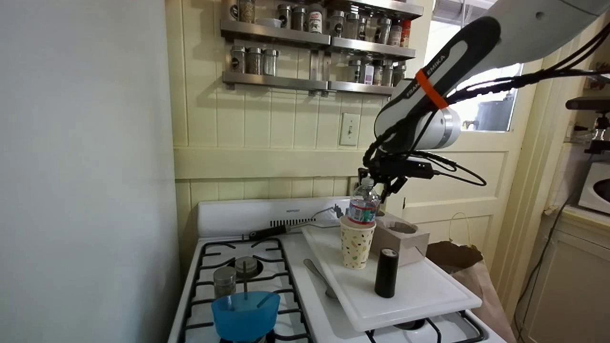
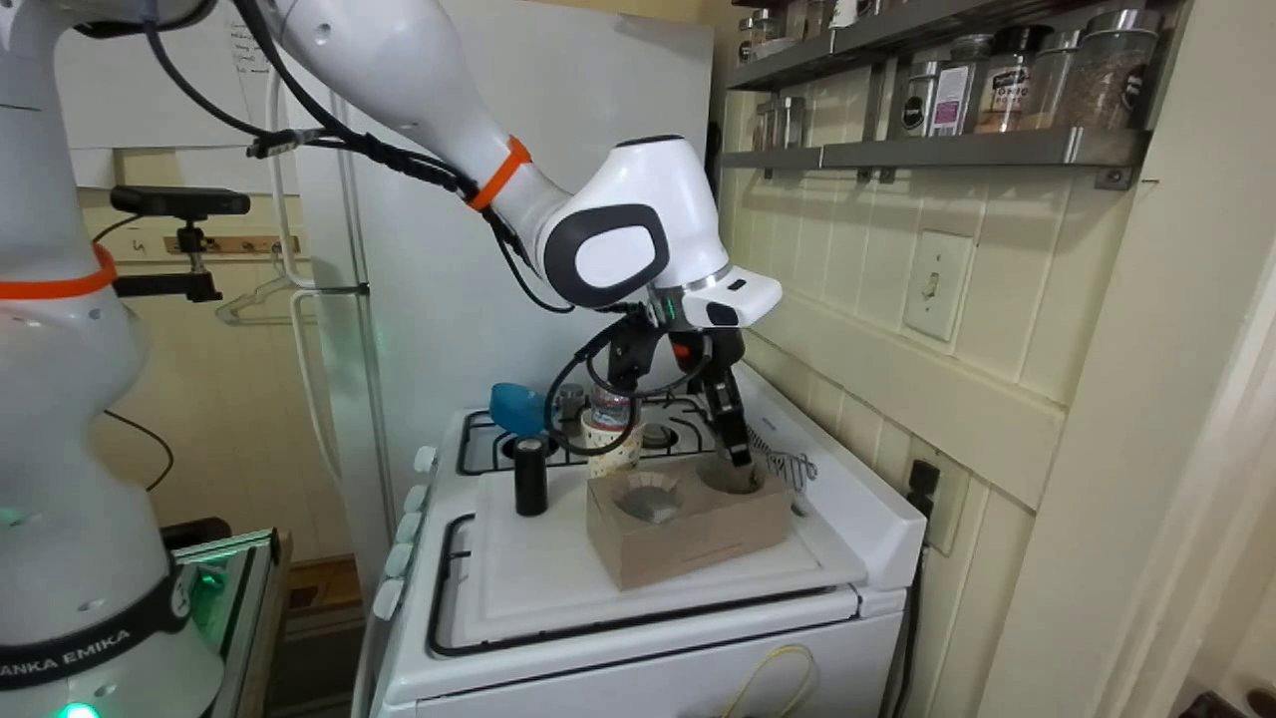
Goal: Remove the small bottle from the holder
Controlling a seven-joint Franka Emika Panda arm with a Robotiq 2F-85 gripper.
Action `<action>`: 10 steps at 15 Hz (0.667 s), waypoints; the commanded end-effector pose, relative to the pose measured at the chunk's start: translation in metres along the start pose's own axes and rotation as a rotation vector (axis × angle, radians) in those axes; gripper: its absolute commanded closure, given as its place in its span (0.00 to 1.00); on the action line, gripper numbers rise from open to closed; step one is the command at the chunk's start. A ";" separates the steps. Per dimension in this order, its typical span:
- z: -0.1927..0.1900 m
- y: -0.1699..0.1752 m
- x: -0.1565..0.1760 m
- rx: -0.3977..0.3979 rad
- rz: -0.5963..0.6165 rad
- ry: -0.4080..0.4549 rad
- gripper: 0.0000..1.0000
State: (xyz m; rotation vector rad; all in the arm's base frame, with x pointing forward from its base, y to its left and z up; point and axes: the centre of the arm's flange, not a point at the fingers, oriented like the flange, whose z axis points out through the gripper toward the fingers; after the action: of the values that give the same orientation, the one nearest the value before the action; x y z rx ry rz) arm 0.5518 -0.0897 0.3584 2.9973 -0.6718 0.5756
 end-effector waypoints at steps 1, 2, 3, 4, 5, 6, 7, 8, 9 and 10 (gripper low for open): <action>0.020 -0.001 0.021 -0.082 0.044 0.079 0.75; 0.023 0.001 0.028 -0.099 0.050 0.089 0.75; 0.026 0.003 0.033 -0.116 0.053 0.096 0.75; 0.027 0.004 0.038 -0.131 0.056 0.101 0.75; 0.027 0.003 0.042 -0.144 0.062 0.100 0.75; 0.025 0.001 0.044 -0.152 0.070 0.099 0.75; 0.023 -0.002 0.044 -0.155 0.088 0.089 0.75; 0.023 -0.005 0.042 -0.153 0.102 0.085 0.75; 0.022 -0.009 0.042 -0.153 0.124 0.086 0.75; 0.021 -0.013 0.041 -0.145 0.129 0.087 0.75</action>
State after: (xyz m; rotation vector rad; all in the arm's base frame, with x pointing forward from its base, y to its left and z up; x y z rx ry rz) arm 0.5931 -0.1116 0.3519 2.8150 -0.8075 0.6438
